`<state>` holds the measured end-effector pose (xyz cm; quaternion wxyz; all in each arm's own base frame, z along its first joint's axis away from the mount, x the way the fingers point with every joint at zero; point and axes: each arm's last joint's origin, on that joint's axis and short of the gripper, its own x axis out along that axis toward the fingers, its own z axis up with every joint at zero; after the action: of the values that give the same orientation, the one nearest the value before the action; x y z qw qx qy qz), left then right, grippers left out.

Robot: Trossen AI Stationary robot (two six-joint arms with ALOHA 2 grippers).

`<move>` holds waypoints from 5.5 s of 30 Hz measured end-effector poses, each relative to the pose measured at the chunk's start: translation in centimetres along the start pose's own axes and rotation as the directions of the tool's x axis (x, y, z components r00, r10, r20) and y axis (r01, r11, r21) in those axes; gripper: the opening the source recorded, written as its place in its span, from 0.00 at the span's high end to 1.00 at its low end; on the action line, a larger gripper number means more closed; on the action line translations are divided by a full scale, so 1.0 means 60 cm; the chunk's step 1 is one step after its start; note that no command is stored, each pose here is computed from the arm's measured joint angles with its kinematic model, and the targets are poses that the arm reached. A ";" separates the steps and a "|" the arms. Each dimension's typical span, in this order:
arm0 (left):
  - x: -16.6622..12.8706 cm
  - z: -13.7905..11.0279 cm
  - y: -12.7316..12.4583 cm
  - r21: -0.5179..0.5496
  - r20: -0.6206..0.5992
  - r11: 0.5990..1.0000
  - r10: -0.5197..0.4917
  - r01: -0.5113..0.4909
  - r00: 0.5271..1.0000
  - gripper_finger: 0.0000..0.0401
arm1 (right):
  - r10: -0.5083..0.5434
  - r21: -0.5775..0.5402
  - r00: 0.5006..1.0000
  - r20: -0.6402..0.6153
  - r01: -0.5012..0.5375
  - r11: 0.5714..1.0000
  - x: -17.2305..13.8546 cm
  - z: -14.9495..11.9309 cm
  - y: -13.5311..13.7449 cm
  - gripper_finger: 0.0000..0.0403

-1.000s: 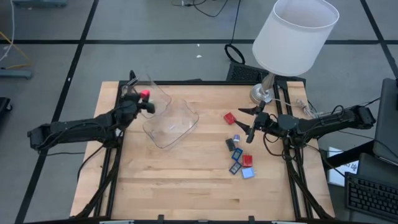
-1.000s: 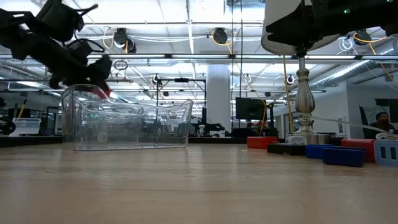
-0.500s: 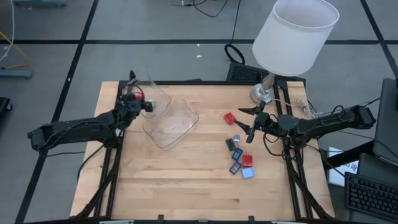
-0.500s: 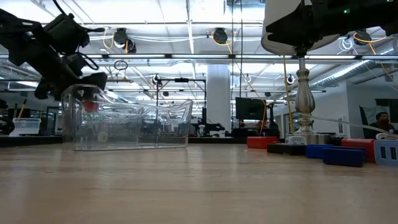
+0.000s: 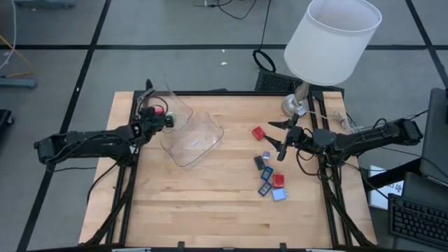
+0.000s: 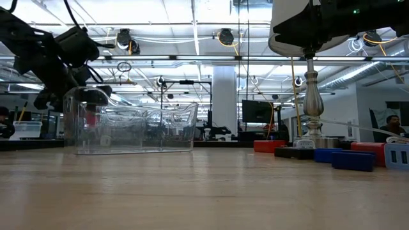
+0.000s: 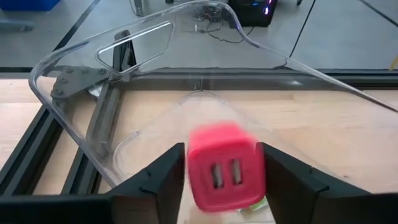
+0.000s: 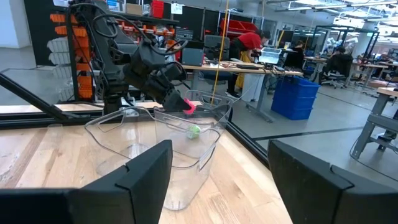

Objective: Pick & Place Office items
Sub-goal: Put the pink charger adapter into the top transparent bin, then put the red charger adapter into the top transparent bin

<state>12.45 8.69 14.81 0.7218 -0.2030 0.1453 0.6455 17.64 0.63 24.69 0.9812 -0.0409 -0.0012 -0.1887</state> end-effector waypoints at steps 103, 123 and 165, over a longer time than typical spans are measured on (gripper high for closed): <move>-0.134 0.121 0.033 0.473 0.162 0.555 -0.818 0.684 0.551 0.23 | -0.204 0.056 0.711 -0.673 0.324 0.944 0.103 -0.192 -0.020 0.37; -0.118 0.122 0.013 0.424 0.124 0.546 -0.825 0.722 0.551 0.23 | -0.234 0.039 0.693 -0.682 0.353 0.935 0.128 -0.232 -0.035 0.20; -0.120 0.130 0.006 0.439 0.142 0.493 -0.864 0.751 0.483 0.23 | -0.156 0.018 0.689 -0.707 0.238 0.971 0.138 -0.258 -0.032 0.46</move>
<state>10.82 6.18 24.98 0.9768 -0.0123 0.0036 0.2138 24.39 -5.44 9.58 0.8826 0.0871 0.3564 -0.2938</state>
